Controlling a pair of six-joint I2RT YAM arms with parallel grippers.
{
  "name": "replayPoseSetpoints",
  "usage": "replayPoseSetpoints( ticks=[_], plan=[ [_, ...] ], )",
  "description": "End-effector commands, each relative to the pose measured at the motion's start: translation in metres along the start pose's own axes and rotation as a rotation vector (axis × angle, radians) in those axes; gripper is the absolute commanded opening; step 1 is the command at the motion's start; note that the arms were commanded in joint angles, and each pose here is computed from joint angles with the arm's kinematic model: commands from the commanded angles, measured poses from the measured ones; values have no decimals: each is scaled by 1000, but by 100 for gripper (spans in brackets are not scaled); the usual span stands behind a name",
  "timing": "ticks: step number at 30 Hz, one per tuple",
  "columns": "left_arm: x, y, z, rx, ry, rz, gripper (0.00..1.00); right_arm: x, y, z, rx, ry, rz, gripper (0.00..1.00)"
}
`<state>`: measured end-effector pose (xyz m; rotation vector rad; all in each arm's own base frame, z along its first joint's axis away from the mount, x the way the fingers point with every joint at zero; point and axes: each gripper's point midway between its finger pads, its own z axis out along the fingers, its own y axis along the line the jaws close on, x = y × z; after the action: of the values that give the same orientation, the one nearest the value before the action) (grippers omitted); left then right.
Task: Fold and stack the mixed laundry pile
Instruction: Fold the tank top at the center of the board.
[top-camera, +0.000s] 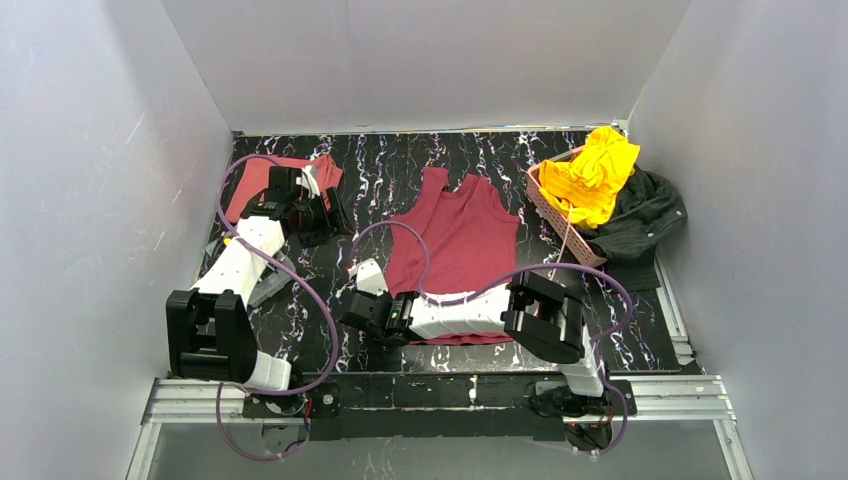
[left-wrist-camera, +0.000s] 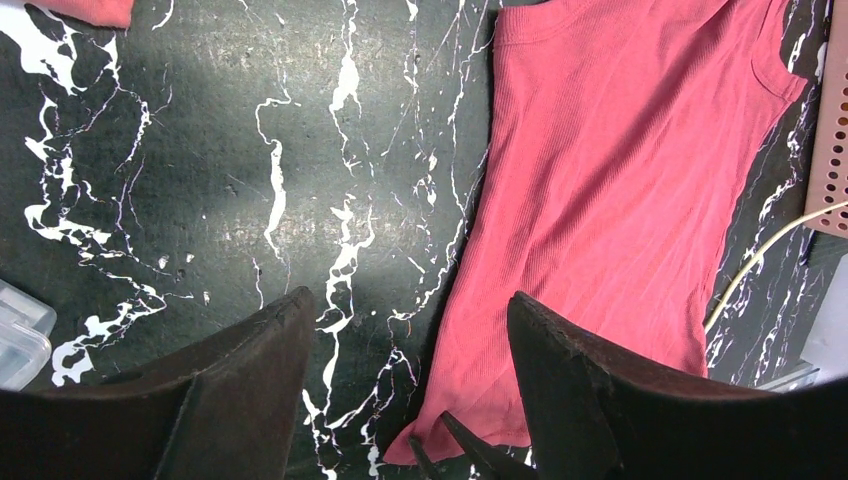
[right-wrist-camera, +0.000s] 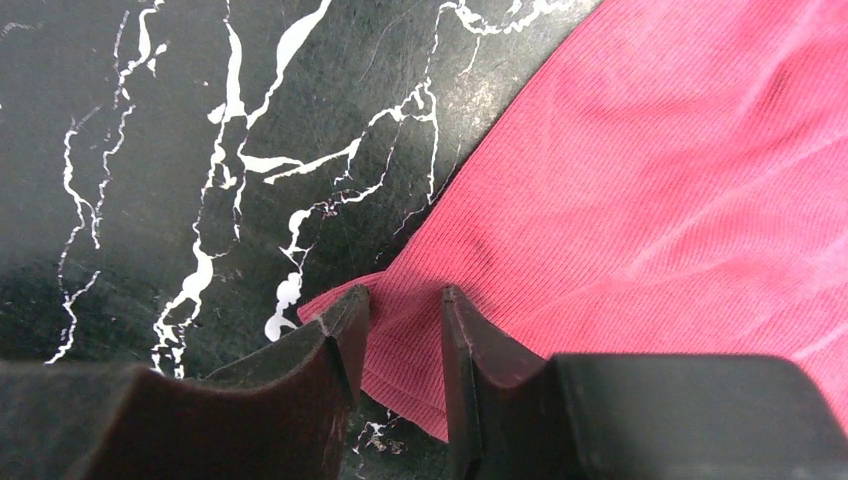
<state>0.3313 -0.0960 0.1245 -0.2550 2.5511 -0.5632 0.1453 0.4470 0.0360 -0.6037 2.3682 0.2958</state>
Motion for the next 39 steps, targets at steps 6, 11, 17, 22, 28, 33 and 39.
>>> replayPoseSetpoints(
  ticks=[6,11,17,22,28,33,39],
  plan=[
    [2,-6,-1,31,28,-15,69,4,34,11,-119,31,-45,28],
    [13,-7,12,60,90,-54,68,15,49,1,-237,65,-61,1],
    [33,-3,38,80,219,-131,68,22,68,-46,-466,18,-45,1],
    [40,7,54,45,257,-150,67,30,74,-70,-554,0,-29,1],
    [48,12,67,42,292,-165,64,39,78,-74,-595,2,15,1],
    [50,14,88,42,334,-170,60,42,78,-78,-615,-24,38,1],
    [58,7,107,57,386,-154,49,47,75,-75,-603,-9,42,1]
  ],
)
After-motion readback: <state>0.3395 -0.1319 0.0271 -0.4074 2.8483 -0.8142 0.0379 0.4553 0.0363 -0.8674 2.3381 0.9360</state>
